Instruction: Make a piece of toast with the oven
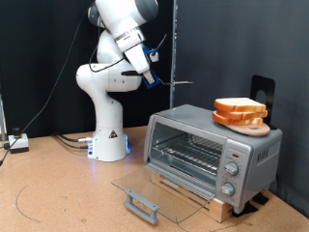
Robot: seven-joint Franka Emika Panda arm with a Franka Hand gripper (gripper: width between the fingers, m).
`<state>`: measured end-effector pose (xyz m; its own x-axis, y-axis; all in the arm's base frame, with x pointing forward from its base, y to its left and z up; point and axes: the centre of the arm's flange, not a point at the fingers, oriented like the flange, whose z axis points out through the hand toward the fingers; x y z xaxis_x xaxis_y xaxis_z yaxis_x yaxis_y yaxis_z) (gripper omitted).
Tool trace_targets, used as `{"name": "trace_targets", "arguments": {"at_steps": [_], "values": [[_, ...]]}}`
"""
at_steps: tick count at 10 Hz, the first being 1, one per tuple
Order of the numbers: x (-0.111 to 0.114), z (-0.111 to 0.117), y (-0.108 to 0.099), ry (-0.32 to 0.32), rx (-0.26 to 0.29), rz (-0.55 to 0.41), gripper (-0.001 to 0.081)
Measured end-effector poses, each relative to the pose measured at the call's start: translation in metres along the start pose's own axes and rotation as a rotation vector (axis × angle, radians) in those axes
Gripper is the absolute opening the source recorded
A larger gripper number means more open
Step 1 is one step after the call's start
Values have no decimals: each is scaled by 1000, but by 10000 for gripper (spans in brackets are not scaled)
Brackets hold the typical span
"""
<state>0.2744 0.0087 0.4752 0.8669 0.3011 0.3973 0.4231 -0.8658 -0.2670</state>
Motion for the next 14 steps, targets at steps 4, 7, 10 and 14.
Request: {"name": "trace_targets", "arguments": {"at_steps": [4,7,10,14], "values": [[26,21,22,-154,-115,-23,396],[33,28,30,-182,-102,-20,396],[37,36,28,-204,-103,34,396],[61,50,25,-194,-90,46,396]]}}
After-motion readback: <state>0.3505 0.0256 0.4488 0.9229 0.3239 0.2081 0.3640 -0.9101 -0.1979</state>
